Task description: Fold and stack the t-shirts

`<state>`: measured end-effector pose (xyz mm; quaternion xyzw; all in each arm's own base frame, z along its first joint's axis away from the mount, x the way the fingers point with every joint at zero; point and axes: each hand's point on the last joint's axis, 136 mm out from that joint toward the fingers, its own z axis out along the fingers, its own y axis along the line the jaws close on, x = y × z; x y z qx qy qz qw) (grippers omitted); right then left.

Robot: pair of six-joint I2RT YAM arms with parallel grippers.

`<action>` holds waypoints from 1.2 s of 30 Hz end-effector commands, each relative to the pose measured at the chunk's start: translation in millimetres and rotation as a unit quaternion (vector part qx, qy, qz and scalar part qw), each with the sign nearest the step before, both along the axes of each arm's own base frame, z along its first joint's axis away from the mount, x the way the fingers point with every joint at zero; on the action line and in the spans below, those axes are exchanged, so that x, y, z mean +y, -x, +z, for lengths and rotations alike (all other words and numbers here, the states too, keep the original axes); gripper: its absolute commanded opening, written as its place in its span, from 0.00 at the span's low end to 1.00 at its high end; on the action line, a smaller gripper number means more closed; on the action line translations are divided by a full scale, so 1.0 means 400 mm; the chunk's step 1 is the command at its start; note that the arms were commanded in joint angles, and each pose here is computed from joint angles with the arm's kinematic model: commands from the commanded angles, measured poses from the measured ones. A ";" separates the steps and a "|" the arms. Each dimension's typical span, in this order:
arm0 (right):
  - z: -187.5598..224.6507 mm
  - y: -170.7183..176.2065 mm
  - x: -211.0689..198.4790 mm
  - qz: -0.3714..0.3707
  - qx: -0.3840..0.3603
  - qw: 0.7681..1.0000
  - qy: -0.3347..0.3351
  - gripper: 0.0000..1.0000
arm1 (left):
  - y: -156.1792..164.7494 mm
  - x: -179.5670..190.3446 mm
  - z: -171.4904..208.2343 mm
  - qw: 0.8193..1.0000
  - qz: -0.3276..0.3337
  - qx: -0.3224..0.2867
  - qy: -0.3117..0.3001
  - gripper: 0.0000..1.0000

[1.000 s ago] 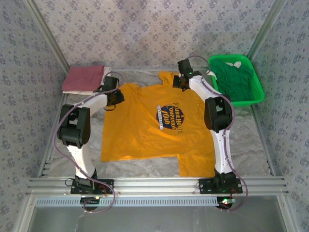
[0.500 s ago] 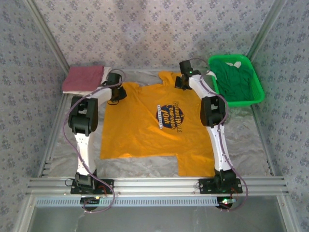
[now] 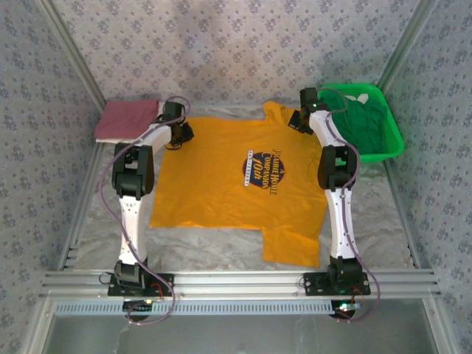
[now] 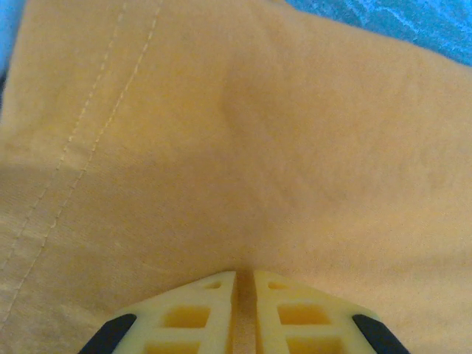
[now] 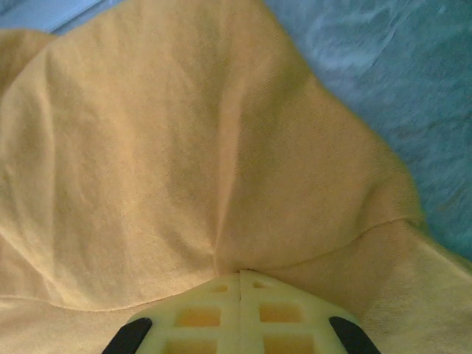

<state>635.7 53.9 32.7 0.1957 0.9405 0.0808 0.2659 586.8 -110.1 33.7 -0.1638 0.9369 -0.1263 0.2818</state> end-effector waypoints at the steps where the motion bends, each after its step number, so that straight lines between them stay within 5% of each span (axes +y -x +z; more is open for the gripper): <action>1: -0.027 -0.029 0.028 -0.003 -0.009 0.999 -0.030 0.00 | -0.002 0.009 -0.028 1.000 0.001 0.026 -0.001 0.14; 12: 0.012 -0.131 0.071 0.004 -0.088 0.991 -0.102 0.00 | -0.106 0.041 0.014 0.999 0.031 -0.004 0.009 0.14; 18: 0.232 -0.123 0.082 0.029 -0.137 0.982 -0.124 0.01 | -0.085 0.056 0.210 0.998 0.020 -0.052 -0.010 0.20; 20: 0.336 -0.094 0.092 0.047 -0.159 0.980 -0.112 0.11 | -0.055 0.054 0.295 0.996 0.017 -0.089 -0.006 0.24; 26: 0.546 0.123 0.103 0.087 -0.195 0.974 -0.081 0.26 | 0.167 0.080 0.484 0.985 0.023 -0.173 -0.003 0.41; 33: 0.445 0.548 0.117 0.125 -0.204 0.971 -0.013 0.46 | 0.539 0.180 0.310 0.997 0.049 -0.057 -0.028 0.50; 36: 0.376 0.675 0.111 0.139 -0.194 0.971 -0.003 0.47 | 0.672 0.220 0.236 0.997 0.070 0.014 -0.024 0.50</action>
